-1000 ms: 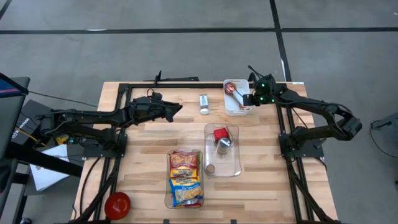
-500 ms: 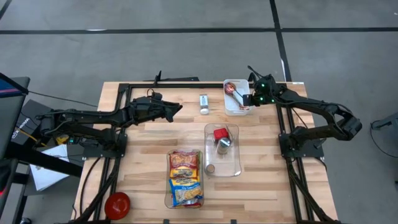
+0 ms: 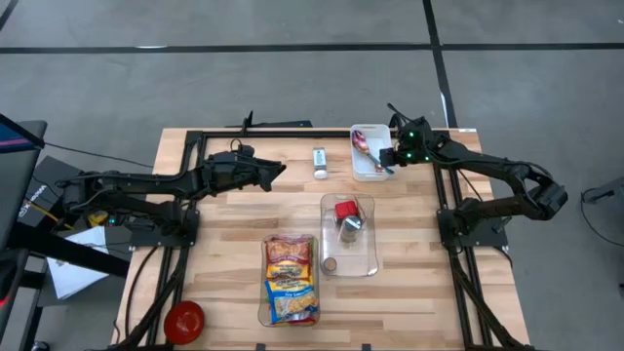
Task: Pick & Place Food Item
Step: Put the blue spoon into the white bin
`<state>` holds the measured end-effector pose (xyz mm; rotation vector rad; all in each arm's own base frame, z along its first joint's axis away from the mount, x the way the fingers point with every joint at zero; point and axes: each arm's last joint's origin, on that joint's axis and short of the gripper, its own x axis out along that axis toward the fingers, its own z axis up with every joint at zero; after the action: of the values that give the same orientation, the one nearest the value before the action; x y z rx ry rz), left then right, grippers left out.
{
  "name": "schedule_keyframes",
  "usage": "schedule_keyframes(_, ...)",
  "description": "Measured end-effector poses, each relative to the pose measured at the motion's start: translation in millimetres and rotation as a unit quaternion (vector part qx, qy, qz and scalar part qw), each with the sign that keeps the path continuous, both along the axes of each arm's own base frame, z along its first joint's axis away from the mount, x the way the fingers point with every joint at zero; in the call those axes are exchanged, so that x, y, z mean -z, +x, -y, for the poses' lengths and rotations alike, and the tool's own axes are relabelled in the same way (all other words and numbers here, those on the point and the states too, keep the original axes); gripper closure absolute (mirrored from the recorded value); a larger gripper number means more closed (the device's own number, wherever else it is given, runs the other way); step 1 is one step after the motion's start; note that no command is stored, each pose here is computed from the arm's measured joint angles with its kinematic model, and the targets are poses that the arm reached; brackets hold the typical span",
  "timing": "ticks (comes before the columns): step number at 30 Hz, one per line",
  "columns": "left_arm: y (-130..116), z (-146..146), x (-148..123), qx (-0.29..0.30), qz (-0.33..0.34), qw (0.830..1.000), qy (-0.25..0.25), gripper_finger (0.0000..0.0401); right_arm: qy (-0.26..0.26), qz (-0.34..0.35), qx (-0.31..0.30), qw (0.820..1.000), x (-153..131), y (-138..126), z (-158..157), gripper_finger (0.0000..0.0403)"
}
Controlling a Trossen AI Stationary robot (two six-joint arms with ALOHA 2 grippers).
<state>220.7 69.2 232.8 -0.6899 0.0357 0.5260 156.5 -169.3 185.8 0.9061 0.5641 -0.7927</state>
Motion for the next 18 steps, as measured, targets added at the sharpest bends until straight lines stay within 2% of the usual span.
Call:
schedule_keyframes(5,0.0,0.0,0.0,0.0,0.0,1.0,0.0,0.0243,-0.009,0.005,-0.001,1.0,-2.5,0.0,0.1,0.0255)
schedule_keyframes(10,0.0,0.0,0.0,-0.001,0.003,1.0,-0.006,0.0243,-0.017,0.013,-0.001,1.0,-6.5,-0.8,-0.8,0.0233)
schedule_keyframes(15,0.0,0.1,0.0,-0.001,0.003,1.0,-0.006,0.0243,-0.011,0.019,-0.018,1.0,-7.1,1.3,-3.9,0.0238)
schedule_keyframes(18,0.0,0.1,0.0,-0.001,0.003,1.0,-0.006,0.0243,-0.006,0.012,-0.032,0.999,-5.9,4.1,-8.5,0.026)
